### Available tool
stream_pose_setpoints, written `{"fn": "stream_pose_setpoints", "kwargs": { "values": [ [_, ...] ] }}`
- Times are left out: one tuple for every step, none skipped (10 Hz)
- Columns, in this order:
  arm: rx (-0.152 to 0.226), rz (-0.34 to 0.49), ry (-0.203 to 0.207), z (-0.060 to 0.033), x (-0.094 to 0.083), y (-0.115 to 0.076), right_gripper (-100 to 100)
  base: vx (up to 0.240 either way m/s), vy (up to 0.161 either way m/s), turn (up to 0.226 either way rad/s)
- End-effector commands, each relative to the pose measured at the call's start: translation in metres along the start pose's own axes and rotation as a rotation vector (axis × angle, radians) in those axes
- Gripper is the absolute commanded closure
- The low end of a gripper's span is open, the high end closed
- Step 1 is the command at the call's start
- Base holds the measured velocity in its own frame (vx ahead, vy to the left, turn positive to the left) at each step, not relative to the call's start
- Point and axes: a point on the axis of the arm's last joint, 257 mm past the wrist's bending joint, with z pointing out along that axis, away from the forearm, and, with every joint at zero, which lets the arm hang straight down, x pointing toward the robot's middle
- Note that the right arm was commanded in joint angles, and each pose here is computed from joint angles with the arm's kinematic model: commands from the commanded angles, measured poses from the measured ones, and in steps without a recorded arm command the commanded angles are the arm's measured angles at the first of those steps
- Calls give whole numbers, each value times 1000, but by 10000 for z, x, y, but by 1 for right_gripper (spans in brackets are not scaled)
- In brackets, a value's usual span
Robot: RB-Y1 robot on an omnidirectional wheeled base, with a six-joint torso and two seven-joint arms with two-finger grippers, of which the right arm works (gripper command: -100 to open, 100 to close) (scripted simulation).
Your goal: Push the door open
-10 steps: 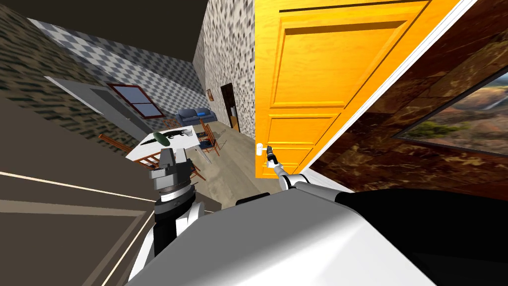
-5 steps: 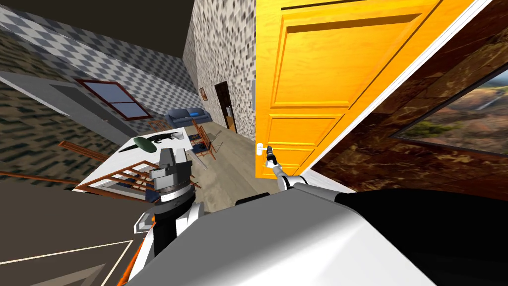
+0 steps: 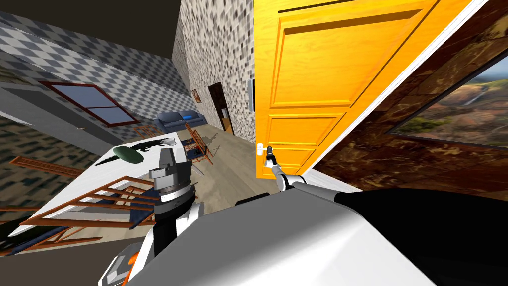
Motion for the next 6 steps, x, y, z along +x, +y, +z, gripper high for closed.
{"fn": "stream_pose_setpoints", "kwargs": {
  "values": [
    [1, 4, -2, -12, 70, 10, 100, 100, 135, -95],
    [4, 6, -3, -22, 91, 0, 100, 78, 136, -73],
    [0, -1, -20, -8, -52, 4, 100, 26, 45, -72],
    [-9, -16, -50, 30, -238, 37, 100, 61, -79, 4],
    [-12, -20, -59, 42, -286, 51, 100, 81, -119, 63],
    [-12, -20, -59, 42, -286, 51, 100, 49, -71, 50]
  ]
}}
